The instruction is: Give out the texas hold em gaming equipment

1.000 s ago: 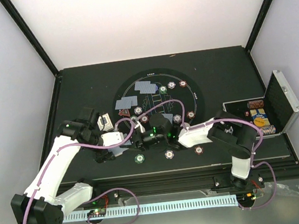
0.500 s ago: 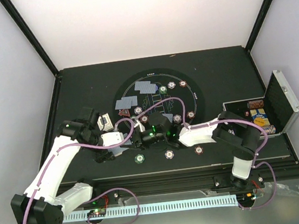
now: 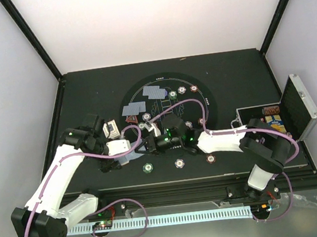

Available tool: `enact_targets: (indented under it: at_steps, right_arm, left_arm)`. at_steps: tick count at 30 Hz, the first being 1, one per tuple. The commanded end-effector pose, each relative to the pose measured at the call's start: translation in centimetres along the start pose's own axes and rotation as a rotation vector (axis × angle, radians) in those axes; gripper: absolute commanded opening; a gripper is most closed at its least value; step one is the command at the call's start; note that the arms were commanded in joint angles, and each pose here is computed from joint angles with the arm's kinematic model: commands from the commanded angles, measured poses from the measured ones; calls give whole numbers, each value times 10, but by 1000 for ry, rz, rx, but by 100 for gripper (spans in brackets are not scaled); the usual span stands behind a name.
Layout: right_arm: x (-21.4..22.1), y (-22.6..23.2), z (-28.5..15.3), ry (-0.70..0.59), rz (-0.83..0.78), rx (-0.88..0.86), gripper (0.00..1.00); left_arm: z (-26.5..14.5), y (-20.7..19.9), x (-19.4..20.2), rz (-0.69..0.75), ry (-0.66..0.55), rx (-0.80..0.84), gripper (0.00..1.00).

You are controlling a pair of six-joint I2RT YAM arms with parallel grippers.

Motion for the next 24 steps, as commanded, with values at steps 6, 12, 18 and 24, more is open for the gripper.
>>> enact_targets:
  at_steps: [6,12,18,24]
  right_arm:
    - [-21,1,-45,-63,-49,71,1]
    - [-73,0,-90,-175,-228,329,1]
    - [-159,-22,-129,-318,-552,1075,1]
    - [-226,-36,-147,-458,-715,1532,1]
  left_arm:
    - [-6,0,-4,15,-22,-18,2]
    - [-6,0,-3,15,-18,-20,2]
    - [-6,2,-3,12,-16,-23,2]
    - [-6,2,-5,2,-26,-16,2]
Point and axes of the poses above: each gripper's point midway between its finger pads, its own z axis out along the fingers, its own y axis along the line the jaws close on, x = y × z, the point moved 4 cm from there along -z, back along the fingers, and after that the axes turned 14 degrees about z, right-handed, at the moved point
